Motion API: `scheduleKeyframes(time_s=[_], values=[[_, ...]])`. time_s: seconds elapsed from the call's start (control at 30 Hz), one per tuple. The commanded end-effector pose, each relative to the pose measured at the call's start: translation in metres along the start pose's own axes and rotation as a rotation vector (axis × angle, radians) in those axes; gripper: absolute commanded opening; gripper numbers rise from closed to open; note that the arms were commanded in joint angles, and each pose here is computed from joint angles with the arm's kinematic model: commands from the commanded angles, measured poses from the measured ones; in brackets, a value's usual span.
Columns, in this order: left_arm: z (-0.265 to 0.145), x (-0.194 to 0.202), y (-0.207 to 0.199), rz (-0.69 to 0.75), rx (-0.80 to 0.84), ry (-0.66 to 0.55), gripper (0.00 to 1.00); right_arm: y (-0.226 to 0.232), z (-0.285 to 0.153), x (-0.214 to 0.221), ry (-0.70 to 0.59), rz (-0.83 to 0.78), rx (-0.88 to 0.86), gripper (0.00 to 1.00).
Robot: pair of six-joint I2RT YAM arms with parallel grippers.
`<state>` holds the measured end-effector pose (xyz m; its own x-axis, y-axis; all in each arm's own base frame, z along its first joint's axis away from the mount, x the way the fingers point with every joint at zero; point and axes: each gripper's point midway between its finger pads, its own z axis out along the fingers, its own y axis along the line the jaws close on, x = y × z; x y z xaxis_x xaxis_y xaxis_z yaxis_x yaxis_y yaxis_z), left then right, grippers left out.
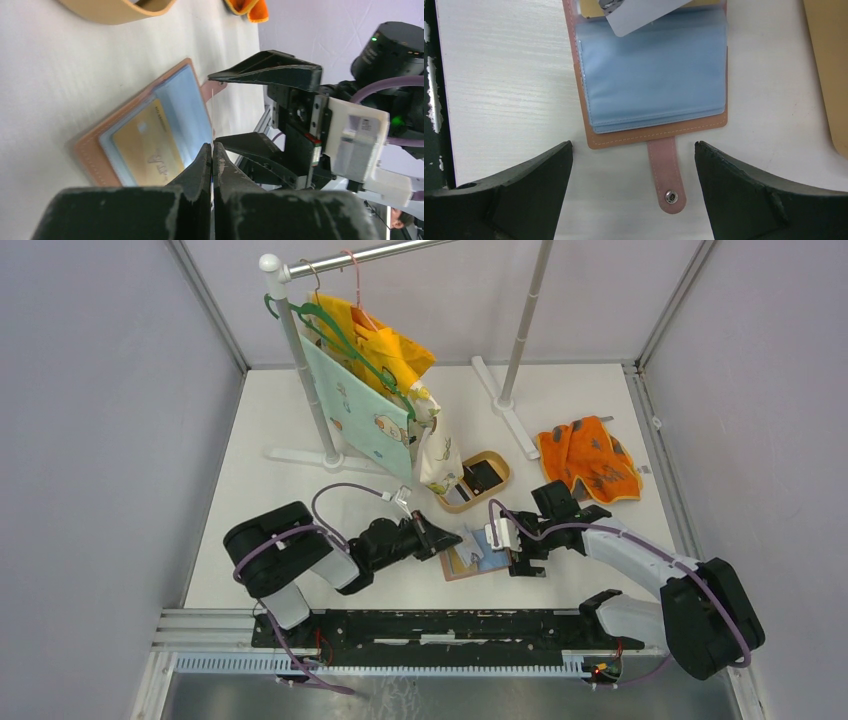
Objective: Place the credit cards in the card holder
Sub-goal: Insert the credit card into the card holder.
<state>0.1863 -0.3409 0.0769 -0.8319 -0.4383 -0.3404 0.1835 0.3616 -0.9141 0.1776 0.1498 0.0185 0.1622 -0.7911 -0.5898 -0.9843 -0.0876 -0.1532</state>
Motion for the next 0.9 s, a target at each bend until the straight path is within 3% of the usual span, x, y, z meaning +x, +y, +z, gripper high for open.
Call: scheduleKeyframes(time_s=[0.0, 0.87], values=[[-0.002, -0.003, 0.001, -0.056, 0.030, -0.010, 0.02, -0.004, 0.001, 0.014, 0.064, 0.012, 0.014, 0.98], [0.003, 0.005, 0.017, -0.108, 0.028, 0.018, 0.02, -0.001, 0.005, 0.020, 0.083, 0.031, -0.001, 0.96]])
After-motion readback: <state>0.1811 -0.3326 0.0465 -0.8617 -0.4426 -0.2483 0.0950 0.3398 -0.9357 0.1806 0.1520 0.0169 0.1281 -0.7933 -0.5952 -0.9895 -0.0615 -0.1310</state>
